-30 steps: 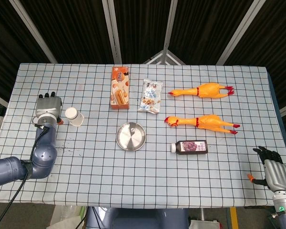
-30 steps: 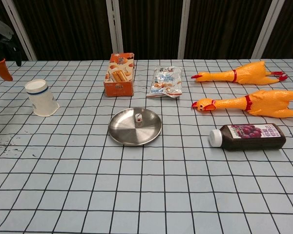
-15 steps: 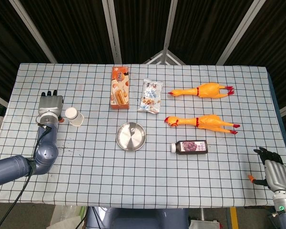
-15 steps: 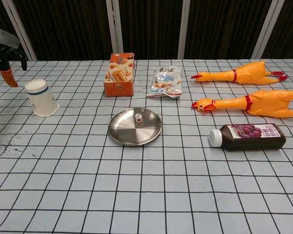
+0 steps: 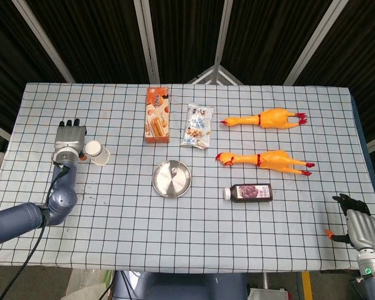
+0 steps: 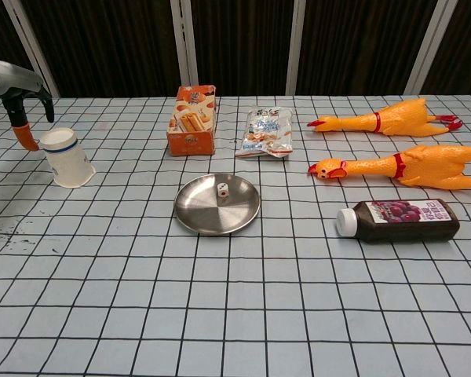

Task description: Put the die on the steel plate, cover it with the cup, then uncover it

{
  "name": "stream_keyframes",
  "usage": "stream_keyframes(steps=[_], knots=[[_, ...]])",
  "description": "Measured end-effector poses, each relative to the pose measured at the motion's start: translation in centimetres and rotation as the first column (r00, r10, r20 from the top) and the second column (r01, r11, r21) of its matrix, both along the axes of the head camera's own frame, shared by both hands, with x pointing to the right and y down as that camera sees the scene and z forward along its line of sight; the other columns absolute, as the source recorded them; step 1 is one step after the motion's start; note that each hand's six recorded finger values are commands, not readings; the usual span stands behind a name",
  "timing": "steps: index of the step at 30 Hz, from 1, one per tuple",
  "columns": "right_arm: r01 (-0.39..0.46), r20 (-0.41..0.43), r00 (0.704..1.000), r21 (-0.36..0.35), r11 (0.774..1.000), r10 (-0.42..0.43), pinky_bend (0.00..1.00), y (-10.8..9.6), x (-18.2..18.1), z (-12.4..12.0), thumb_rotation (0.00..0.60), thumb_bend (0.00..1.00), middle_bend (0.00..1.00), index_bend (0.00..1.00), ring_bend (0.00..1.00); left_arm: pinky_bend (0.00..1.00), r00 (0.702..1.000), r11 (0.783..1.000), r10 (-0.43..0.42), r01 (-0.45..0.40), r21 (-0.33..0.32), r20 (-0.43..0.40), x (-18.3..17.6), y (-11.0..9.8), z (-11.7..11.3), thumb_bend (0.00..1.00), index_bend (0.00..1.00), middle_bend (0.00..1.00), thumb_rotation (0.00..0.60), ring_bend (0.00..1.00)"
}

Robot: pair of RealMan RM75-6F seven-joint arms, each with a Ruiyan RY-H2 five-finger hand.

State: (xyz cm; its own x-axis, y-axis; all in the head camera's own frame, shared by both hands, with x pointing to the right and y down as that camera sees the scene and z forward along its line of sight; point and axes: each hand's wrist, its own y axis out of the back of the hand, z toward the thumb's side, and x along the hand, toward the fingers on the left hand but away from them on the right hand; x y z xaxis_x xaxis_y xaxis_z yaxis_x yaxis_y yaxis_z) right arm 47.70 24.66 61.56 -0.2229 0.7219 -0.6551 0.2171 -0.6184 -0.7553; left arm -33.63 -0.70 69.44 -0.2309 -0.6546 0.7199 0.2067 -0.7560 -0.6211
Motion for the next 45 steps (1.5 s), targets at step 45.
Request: stream_keyframes(steps=[45], knots=[[-0.010,0.008,1.000,0.002,1.000,0.010,0.00,0.0,0.3,-0.2,0.600,0.23,0.10,0.18,0.10,0.00,0.998,0.999,0.039,-0.039,-0.005,-0.043,2.6,0.9,0.7,0.35,0.34,0.02,0.600,0.00]])
